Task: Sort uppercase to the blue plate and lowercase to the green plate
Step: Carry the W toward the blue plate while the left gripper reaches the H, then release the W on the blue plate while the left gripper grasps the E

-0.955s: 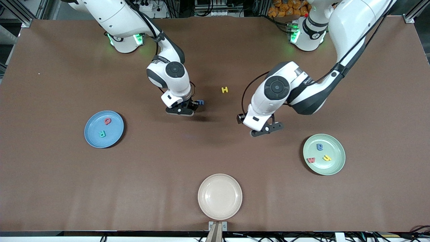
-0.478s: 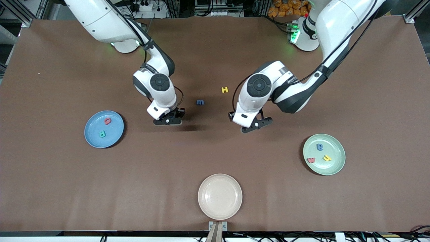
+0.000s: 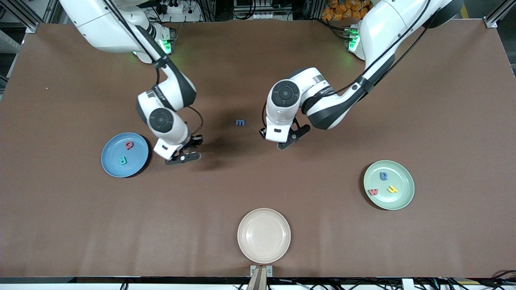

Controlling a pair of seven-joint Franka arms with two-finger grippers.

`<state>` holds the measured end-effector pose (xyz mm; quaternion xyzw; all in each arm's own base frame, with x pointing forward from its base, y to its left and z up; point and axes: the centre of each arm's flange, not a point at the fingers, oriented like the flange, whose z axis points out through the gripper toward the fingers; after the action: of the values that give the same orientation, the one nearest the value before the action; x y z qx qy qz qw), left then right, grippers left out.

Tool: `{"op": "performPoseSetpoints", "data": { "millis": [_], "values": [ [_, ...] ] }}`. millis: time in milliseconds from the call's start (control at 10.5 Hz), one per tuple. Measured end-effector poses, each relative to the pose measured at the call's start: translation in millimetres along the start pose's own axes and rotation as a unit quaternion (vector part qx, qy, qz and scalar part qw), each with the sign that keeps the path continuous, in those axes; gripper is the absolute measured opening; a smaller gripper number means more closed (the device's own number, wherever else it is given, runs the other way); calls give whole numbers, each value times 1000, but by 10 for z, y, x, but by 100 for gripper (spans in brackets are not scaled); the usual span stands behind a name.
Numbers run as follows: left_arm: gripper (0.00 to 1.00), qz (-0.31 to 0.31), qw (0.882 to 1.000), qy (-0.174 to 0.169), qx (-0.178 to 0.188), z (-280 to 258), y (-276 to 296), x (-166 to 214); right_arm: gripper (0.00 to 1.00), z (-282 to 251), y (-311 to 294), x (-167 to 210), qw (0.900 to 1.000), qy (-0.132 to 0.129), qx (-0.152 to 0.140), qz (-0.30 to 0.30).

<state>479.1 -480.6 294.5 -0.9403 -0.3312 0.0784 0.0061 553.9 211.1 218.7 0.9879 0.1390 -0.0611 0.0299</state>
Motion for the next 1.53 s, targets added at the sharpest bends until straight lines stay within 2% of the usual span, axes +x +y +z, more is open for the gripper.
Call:
{"op": "performPoseSetpoints", "data": {
  "millis": [191,382,669,860,1146,1529],
  "values": [
    [77,-56,998,-7,-7,133,99,-247,42,17,616,13,999,-6,-13,-52],
    [76,-111,993,-5,-31,379,259,-539,42,20,1156,-22,996,-12,-19,-92],
    [75,-181,980,7,-82,715,409,-1121,42,58,1658,-142,992,-25,22,-126],
    [74,-230,968,7,-102,847,432,-1334,42,137,1750,-223,988,-35,29,-145],
    [74,-291,952,9,-97,1039,424,-1286,42,281,1809,-341,985,-46,37,-164],
    [74,-331,940,8,-87,1209,408,-1224,44,411,1845,-411,982,-40,35,-182]
  ]
}}
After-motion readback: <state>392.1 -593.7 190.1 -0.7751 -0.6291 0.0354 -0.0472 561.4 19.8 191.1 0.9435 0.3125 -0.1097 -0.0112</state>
